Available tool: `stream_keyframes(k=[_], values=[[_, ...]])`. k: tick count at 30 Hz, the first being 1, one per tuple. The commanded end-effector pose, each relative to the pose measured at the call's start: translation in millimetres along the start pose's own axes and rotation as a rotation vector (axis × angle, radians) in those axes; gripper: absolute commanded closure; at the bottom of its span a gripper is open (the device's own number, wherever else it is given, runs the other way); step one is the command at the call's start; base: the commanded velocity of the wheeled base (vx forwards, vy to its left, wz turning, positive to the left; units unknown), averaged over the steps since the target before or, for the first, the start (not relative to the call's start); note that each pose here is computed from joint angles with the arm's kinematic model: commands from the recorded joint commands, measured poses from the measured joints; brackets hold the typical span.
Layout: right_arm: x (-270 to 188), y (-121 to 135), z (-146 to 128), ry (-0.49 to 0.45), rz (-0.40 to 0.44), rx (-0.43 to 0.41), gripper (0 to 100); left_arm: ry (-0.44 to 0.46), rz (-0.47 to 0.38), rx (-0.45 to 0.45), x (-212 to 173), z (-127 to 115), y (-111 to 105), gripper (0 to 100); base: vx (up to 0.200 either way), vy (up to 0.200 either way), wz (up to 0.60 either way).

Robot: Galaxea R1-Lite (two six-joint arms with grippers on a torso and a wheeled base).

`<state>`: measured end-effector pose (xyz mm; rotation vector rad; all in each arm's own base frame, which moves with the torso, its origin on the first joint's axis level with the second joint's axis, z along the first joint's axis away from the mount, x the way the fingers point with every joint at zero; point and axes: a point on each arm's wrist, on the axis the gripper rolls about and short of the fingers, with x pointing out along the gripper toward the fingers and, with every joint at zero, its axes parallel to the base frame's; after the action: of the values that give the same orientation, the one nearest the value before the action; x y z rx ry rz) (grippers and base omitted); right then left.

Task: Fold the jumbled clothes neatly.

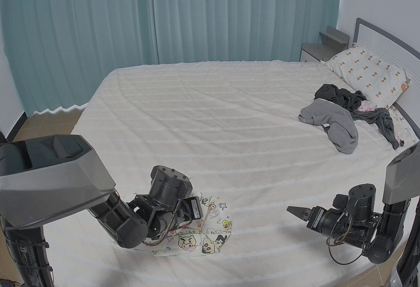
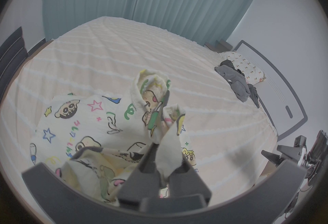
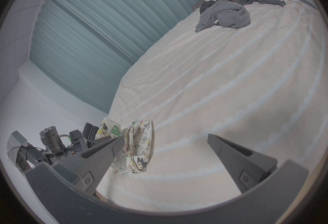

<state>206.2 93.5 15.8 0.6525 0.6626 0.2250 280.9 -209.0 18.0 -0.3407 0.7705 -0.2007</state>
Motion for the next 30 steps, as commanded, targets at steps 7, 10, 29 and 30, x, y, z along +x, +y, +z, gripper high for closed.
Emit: stream_keyframes(k=[7,10,29,30], values=[[1,0,0,-0.002,0.002,0.000,0,-0.011,-0.018,-0.057,-4,2,-5,0,0.000,0.000,0.00],[1,0,-1,0.002,0.002,0.000,0,-0.034,-0.049,-0.136,-27,10,-6,0,0.000,0.000,0.00],[6,2,-17,0.065,-0.007,-0.027,0,-0.038,-0.237,-0.428,-115,19,51,0,-0.063,0.000,0.00],[6,1,-17,0.068,-0.009,-0.024,0,-0.040,-0.239,-0.426,-116,19,51,0,0.000,0.000,0.00]])
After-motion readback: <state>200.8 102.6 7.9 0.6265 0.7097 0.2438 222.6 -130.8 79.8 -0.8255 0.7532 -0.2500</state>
